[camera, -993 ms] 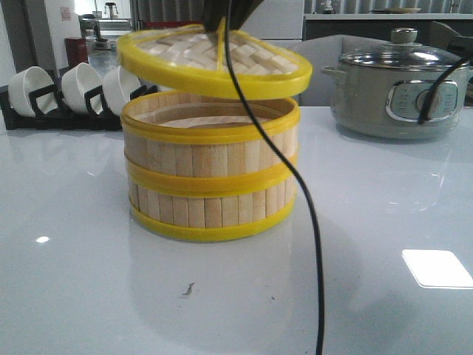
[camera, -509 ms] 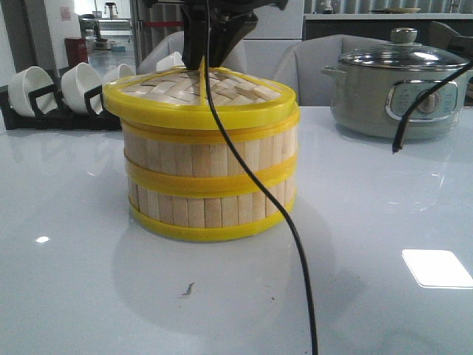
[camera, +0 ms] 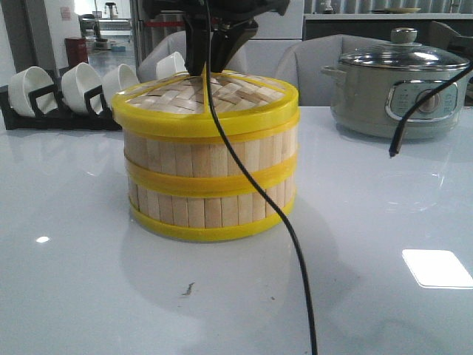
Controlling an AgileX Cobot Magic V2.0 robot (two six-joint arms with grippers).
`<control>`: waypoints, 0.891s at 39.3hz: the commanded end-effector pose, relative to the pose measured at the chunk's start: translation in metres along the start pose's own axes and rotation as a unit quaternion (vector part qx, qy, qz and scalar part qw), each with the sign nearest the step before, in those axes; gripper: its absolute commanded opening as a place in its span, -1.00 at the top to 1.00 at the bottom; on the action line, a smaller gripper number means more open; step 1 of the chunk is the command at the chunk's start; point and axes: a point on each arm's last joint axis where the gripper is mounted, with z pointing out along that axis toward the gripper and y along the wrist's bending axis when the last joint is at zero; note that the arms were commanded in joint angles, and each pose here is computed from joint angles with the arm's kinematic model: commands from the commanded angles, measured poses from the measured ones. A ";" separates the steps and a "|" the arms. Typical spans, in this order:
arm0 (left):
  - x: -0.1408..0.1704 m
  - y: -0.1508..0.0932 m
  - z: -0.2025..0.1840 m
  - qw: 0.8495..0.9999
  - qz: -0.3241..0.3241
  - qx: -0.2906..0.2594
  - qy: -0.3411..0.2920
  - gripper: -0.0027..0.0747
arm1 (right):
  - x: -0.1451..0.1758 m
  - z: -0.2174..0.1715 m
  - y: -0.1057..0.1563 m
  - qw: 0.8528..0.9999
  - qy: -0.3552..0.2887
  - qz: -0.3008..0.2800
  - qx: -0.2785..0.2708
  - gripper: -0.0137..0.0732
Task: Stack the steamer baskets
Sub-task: 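Lower the lid onto the top basket and open the right gripper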
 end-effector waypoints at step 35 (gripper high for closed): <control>-0.016 -0.001 -0.003 0.999 -0.006 0.006 -0.052 0.67 | -0.021 -0.039 -0.013 0.997 -0.078 0.011 0.009 0.63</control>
